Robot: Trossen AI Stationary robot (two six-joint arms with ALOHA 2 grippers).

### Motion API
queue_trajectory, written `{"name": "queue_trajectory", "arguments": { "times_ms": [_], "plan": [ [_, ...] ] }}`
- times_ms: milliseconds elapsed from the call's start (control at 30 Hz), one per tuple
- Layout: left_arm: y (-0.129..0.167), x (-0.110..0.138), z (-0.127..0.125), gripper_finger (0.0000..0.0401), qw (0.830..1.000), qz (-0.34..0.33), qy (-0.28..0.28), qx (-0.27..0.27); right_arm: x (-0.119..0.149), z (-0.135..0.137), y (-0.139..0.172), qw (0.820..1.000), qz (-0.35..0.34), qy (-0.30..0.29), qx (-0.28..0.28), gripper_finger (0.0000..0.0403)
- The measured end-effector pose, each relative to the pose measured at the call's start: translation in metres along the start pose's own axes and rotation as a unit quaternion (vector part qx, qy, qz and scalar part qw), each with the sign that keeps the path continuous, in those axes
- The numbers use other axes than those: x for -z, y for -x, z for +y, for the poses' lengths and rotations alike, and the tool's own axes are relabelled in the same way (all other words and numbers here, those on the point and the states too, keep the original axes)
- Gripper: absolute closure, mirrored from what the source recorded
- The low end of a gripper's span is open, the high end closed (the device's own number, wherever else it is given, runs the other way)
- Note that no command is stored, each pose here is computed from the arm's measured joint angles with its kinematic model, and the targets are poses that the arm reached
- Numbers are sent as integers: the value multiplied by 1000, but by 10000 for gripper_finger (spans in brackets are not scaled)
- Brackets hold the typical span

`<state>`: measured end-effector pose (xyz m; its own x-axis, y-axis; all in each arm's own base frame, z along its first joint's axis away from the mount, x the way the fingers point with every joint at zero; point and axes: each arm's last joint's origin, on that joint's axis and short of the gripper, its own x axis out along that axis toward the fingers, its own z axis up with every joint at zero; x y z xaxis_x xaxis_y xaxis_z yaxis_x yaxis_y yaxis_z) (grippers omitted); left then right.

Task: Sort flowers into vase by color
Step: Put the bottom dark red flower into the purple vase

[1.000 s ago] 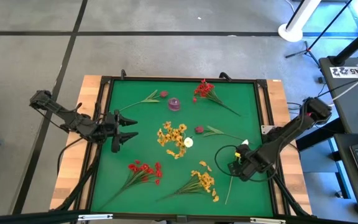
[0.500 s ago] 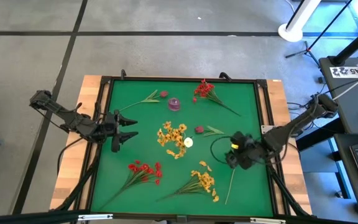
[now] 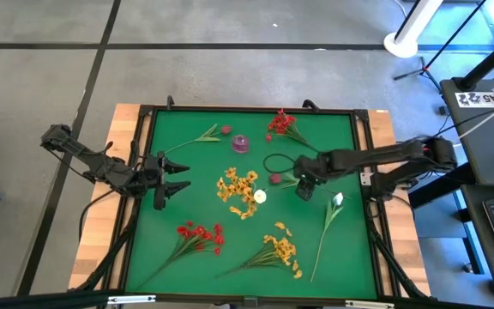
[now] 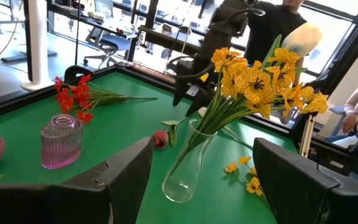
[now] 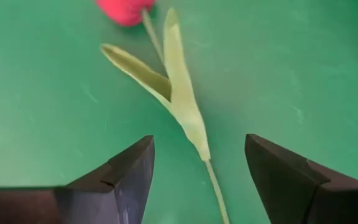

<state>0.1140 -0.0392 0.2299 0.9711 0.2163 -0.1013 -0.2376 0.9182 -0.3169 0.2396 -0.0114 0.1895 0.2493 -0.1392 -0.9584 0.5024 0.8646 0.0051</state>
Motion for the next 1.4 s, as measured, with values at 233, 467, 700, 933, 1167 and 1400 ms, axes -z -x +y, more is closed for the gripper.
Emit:
{"name": "queue_trajectory", "arguments": {
  "times_ms": [233, 467, 700, 933, 1167, 1400],
  "plan": [
    [0, 1, 0, 129, 1000, 4, -1, 5, -5, -3, -28, 997, 49, 62, 13, 152],
    [0, 1, 0, 129, 1000, 4, -1, 6, -3, 1, -52, 992, 97, 78, 21, 175],
    [0, 1, 0, 129, 1000, 5, -1, 6, -2, 2, -56, 991, 108, 79, 14, 291],
    [0, 1, 0, 129, 1000, 5, -1, 6, -3, 0, -49, 993, 86, 74, 31, 388],
    [0, 1, 0, 129, 1000, 5, 1, 6, -3, -6, -37, 994, 55, 47, 78, 396],
    [0, 0, 0, 129, 1000, 5, 1, 6, -4, -12, -3, 997, -24, 13, 75, 398]
  ]
}}
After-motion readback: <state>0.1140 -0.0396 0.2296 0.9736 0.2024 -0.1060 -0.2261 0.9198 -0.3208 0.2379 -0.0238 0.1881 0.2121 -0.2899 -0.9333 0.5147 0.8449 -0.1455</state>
